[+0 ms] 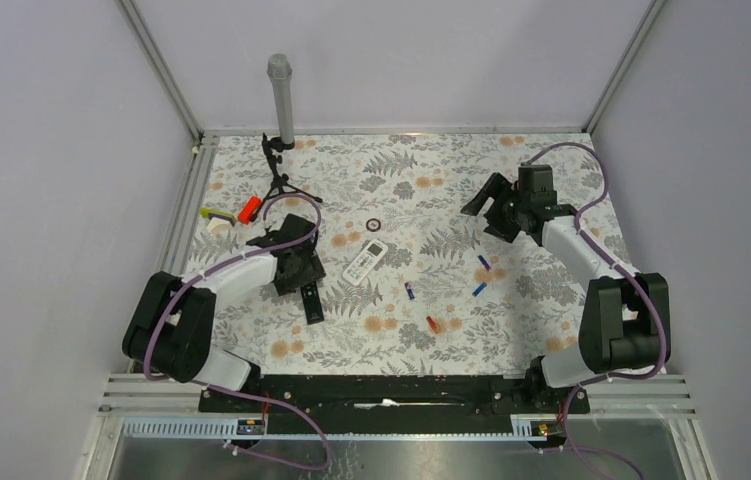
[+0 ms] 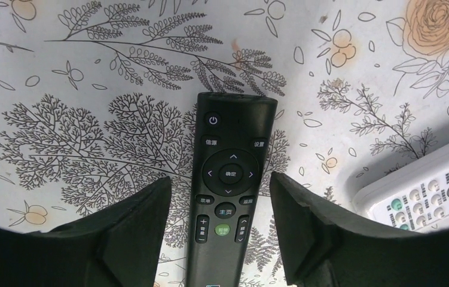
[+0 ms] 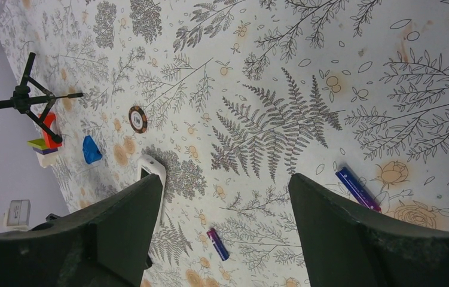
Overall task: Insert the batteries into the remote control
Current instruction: Pick up the remote control from the center of the board.
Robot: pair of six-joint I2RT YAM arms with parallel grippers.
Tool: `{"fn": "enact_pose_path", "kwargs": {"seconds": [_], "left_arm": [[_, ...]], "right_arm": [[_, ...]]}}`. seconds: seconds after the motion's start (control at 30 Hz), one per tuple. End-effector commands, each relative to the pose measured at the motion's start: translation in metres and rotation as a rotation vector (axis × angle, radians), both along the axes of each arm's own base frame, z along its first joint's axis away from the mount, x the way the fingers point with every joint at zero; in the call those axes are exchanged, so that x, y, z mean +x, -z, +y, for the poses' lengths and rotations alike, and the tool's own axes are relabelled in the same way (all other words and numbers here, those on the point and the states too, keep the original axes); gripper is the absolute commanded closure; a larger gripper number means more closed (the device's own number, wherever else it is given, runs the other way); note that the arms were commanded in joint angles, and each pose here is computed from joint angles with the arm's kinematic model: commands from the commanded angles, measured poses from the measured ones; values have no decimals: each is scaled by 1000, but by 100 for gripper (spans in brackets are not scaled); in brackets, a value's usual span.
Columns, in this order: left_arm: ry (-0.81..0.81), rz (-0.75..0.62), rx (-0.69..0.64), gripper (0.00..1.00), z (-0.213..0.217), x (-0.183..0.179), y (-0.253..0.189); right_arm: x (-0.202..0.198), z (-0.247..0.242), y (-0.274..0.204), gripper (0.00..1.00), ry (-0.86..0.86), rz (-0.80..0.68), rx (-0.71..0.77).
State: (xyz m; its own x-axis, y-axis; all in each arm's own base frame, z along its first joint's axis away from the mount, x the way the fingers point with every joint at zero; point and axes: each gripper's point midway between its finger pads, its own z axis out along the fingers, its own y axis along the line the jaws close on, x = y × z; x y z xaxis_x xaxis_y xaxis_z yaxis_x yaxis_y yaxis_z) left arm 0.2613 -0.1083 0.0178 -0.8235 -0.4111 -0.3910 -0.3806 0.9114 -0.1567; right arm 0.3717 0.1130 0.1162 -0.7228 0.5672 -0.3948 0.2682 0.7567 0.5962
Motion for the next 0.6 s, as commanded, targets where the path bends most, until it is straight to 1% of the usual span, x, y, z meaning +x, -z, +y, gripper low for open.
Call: {"fn": "enact_pose_path", "kwargs": {"seconds": [0.0, 0.23, 0.33, 0.37, 0.47, 0.57], "left_arm": [[-40, 5, 27, 37, -1, 6, 4], [-40, 87, 77, 43, -4, 1, 7], [-28, 123, 100, 48, -5, -1, 9], [-24, 128, 103, 53, -5, -1, 9], [-13, 105, 98, 65, -7, 4, 2], [21, 41, 71, 69, -13, 15, -15]], "right_arm": [[-5, 6, -12, 15, -17, -26, 20], [-9, 5, -11, 15, -10, -25, 22], [-10, 5, -12, 15, -8, -26, 24], [-10, 6, -12, 15, -9, -27, 24], [-11, 8, -13, 15, -18, -29, 24], [-12, 15, -17, 15, -53, -43, 23]]}}
